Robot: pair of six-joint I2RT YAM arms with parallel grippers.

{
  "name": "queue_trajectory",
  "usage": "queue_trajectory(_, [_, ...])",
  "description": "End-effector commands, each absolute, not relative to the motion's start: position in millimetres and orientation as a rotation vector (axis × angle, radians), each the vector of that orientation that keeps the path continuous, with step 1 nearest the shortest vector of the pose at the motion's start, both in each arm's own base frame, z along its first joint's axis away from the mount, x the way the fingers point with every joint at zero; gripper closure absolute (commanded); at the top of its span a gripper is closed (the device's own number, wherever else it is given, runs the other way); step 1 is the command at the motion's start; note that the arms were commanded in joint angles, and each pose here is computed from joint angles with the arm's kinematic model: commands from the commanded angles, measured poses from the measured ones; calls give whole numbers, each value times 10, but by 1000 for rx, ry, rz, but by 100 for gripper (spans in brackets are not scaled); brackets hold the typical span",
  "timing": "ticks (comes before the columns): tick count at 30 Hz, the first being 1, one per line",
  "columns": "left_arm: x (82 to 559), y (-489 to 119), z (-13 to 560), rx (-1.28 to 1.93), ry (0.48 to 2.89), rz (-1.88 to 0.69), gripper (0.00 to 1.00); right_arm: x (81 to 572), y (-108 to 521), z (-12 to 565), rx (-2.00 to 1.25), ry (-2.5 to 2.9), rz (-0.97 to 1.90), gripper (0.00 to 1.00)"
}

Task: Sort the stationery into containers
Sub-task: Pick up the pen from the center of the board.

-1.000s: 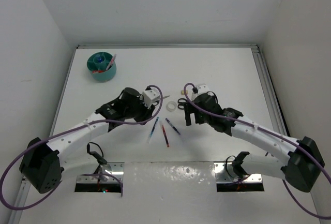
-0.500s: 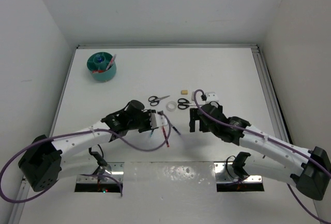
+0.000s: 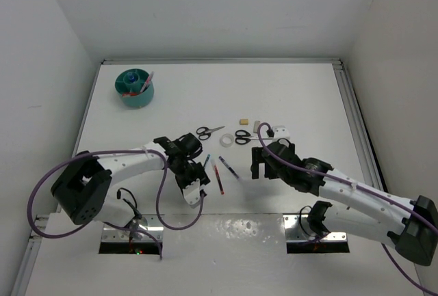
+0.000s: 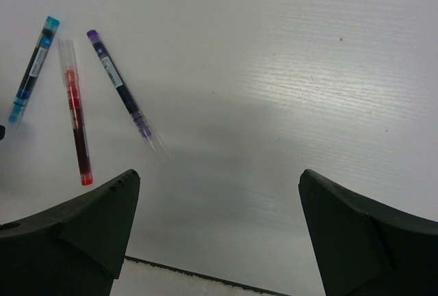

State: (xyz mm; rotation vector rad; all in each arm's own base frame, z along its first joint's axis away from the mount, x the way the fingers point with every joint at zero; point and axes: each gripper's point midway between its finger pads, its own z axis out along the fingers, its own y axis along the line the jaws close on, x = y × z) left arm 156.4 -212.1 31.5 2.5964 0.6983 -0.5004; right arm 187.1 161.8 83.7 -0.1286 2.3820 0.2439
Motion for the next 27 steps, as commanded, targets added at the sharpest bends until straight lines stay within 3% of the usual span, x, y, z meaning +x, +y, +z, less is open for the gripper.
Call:
queue_trajectory(1, [1441,-2204,327,2676,197,-479,52,1890,1623,858,-107,2355,255,5])
queue_trajectory(15, [1900,-2280,107,2819,28,-276,54,1882,1601,861,-85,2332,276,4])
queue_trajectory(27, [1903,-2322,-102,2822,-198,-188,82,1898,1546,885,-70,2303,269,4])
